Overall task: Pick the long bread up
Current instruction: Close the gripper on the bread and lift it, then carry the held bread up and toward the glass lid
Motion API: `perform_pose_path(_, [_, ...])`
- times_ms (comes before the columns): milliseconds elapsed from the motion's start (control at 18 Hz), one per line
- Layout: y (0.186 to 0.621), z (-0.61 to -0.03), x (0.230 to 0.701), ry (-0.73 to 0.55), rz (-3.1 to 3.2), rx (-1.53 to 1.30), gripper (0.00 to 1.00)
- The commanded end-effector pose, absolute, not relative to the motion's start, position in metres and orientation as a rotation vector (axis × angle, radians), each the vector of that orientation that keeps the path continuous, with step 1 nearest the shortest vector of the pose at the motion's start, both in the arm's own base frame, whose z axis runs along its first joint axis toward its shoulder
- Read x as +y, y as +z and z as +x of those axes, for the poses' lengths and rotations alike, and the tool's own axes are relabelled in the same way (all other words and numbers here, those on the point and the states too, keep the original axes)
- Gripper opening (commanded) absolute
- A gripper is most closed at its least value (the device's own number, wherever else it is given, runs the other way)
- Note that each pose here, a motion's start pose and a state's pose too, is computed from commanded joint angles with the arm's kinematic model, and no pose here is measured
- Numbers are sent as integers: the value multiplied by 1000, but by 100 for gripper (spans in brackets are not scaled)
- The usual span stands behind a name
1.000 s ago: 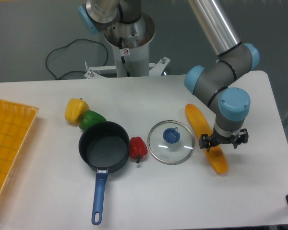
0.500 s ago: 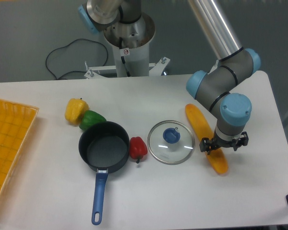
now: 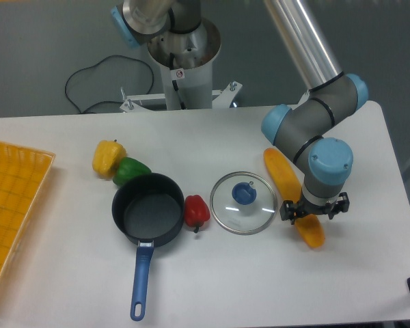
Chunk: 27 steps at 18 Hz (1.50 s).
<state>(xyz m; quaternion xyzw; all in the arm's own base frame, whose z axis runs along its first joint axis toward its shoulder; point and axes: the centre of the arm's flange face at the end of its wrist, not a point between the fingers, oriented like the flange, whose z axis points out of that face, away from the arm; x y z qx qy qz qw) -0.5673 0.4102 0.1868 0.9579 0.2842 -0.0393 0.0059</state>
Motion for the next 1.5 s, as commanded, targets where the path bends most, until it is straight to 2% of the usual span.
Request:
perform_pose_path(167, [188, -569, 411, -128, 3000, 885, 99])
perform_pose_path(389, [187, -571, 407, -123, 2996, 894, 79])
perform_pose_path(556, [185, -571, 406, -116, 2995, 891, 70])
perform_pose_path(722, [182, -571, 406, -110, 2993, 890, 66])
perform_pose_path(889, [182, -570, 406, -107, 2990, 891, 42])
perform_pose_path(1167, [201, -575, 403, -150, 3007, 859, 27])
perform_pose_path(1278, [209, -573, 398, -147, 3015, 826, 9])
perform_pose_path(1333, [210, -574, 396, -141, 3012, 825, 5])
perform_pose_path(1500, [221, -578, 397, -163, 3023, 826, 5])
